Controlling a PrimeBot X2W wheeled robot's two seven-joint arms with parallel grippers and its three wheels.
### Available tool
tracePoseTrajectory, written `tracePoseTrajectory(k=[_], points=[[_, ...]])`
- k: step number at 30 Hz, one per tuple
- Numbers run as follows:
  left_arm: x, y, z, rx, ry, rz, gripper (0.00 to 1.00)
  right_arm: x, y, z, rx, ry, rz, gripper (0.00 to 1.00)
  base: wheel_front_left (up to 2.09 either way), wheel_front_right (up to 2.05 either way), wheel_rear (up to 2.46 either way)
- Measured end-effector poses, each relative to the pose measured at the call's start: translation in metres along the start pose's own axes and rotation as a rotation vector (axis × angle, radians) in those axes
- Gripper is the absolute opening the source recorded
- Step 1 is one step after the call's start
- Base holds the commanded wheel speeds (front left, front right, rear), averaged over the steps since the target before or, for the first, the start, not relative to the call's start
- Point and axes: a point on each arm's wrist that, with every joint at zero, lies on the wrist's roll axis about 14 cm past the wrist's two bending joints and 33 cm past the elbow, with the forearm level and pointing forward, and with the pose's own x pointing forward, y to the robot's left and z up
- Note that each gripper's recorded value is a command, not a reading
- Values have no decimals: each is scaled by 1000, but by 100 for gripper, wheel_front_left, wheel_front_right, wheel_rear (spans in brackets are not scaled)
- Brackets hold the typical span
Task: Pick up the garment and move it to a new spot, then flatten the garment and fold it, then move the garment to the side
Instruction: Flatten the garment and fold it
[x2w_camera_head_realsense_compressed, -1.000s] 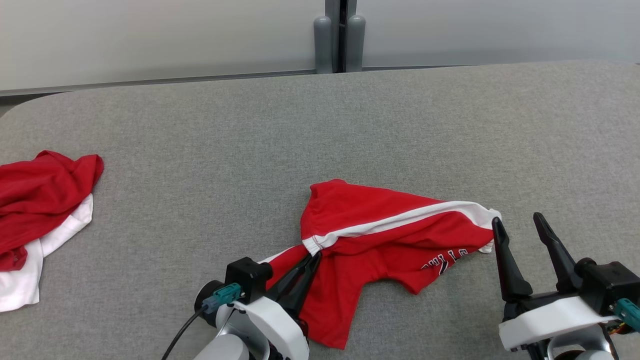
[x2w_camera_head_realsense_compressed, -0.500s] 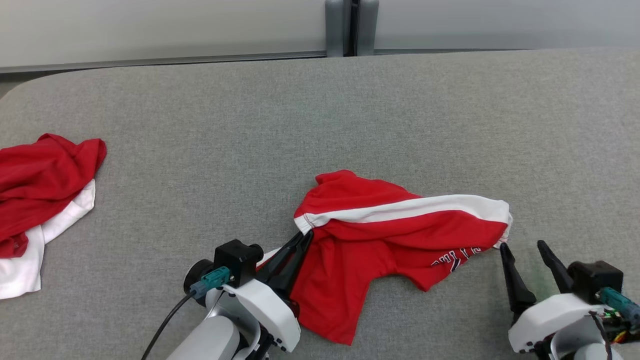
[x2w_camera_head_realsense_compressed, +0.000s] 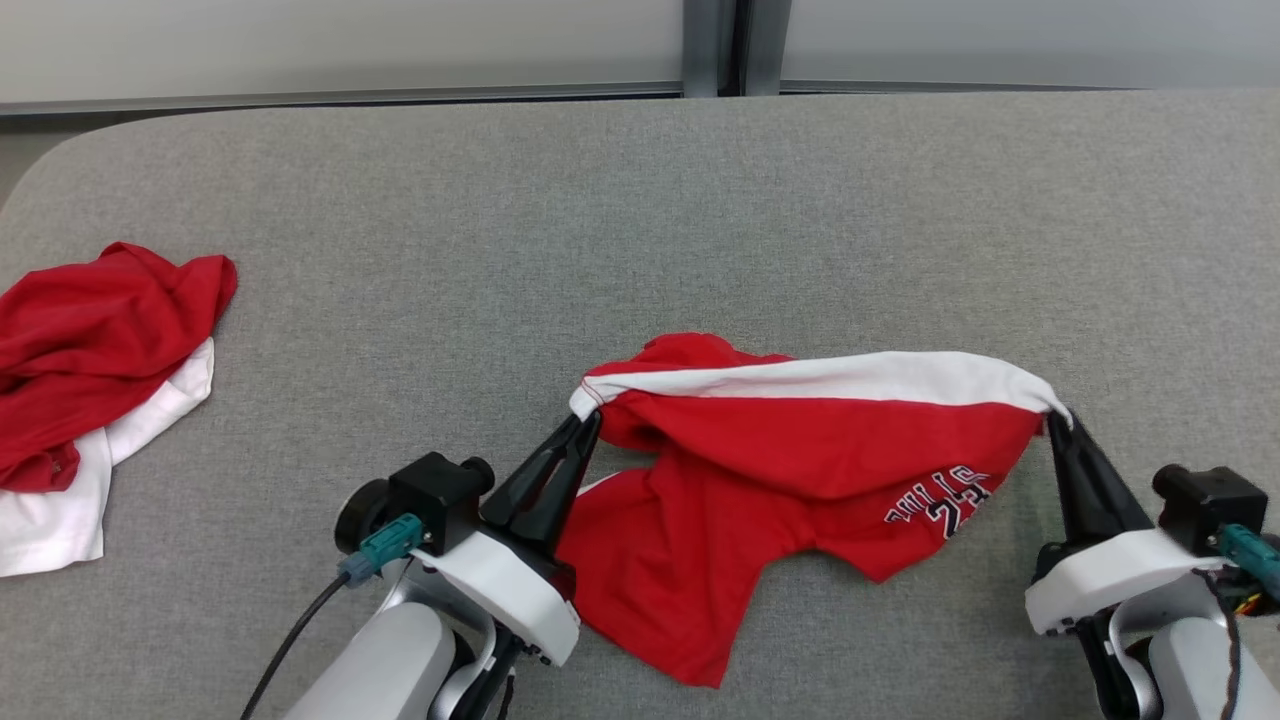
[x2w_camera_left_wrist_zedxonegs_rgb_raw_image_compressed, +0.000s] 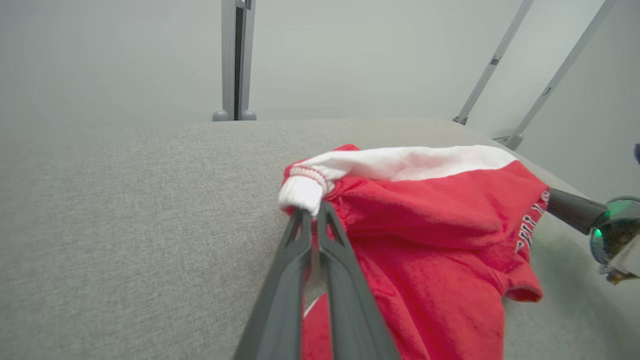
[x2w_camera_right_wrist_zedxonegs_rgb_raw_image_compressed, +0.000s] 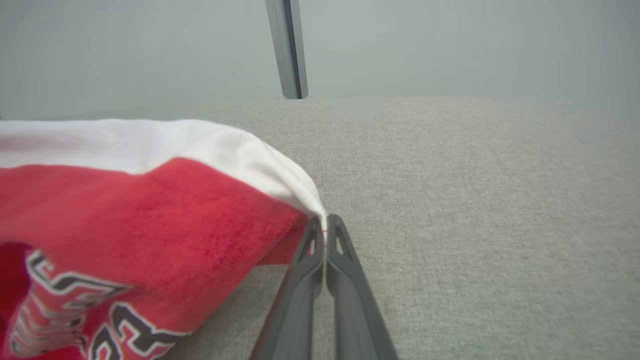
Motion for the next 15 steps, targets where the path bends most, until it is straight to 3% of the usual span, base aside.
tracePoseTrajectory(k=[3,6,8,15], points=[[-1,3,15,23,-43,6,0,1,-1,24,-21,-79,3,0,0,0,0],[-4,7,53,79,-149,16,0,-3,1,80,-79,-248,17,0,0,0,0],[-6,7,63,97,-175,17,0,-6,2,94,-96,-280,19,0,0,0,0],[-25,-5,137,190,-355,11,0,-42,9,197,-229,-534,12,0,0,0,0]])
